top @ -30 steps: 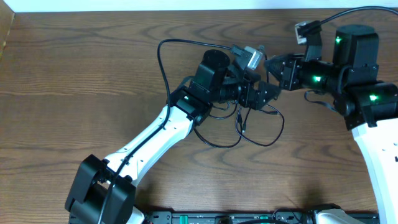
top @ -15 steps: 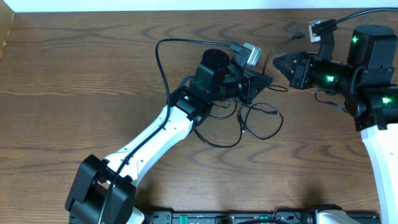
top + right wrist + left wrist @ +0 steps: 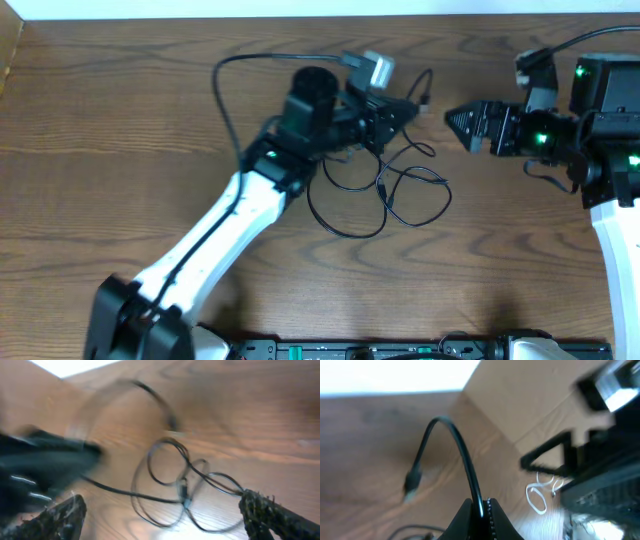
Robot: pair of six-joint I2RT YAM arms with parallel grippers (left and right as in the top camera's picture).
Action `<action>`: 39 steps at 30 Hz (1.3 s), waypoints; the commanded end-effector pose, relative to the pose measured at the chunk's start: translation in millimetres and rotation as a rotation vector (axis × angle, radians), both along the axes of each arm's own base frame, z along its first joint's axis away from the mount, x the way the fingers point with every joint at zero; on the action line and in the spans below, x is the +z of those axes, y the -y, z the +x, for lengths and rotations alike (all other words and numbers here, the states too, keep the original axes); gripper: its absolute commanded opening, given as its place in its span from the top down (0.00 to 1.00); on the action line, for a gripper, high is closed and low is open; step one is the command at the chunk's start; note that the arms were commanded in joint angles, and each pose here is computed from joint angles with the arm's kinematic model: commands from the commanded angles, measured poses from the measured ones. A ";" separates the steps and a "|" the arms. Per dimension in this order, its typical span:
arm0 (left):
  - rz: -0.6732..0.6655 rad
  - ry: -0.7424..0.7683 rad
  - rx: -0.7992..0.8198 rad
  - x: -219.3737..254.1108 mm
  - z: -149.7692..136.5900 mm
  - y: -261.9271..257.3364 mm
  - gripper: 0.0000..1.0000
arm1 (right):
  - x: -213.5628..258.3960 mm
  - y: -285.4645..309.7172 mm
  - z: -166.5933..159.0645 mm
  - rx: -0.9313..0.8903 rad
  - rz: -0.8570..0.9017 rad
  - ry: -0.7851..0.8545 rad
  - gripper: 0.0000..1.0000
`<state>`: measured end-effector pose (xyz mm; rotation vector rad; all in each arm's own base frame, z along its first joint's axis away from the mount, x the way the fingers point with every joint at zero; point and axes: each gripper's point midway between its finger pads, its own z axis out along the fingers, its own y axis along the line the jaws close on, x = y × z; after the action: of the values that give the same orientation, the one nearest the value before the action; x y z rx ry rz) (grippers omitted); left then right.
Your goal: Untangle cables
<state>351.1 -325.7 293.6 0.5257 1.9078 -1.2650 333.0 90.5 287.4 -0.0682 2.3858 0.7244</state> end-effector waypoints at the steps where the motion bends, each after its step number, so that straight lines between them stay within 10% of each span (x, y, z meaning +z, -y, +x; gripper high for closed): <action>1: -0.038 0.069 0.033 37.5 -5.1 -26.5 0.92 | -11.1 6.0 -5.6 0.146 -0.172 0.079 0.01; 10: -0.057 0.116 0.125 79.9 -18.2 -76.1 0.92 | -59.6 -26.5 -30.9 0.545 -0.162 0.200 0.04; 28: -0.085 0.108 0.106 100.5 -47.2 -85.5 0.92 | -92.1 -110.8 -19.4 0.678 0.031 0.406 0.12; 31: -0.084 0.107 0.106 100.2 -47.4 -85.6 0.92 | -92.5 -119.4 -11.5 0.670 0.042 0.420 0.38; 33: -0.082 0.104 0.106 99.5 -47.6 -85.7 0.92 | -97.9 -117.8 -3.3 0.626 0.032 0.393 0.91; 34: -0.081 0.102 0.106 98.9 -47.6 -85.7 0.92 | -101.1 -116.1 -0.3 0.603 0.027 0.375 0.99; 39: -0.050 0.107 0.106 92.1 -47.5 -86.6 0.92 | -107.5 -110.2 4.3 0.555 0.014 0.335 0.99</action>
<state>306.6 -240.5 386.9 0.4179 1.7955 -1.2057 333.9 205.1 185.3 -0.8775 1.9849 0.8991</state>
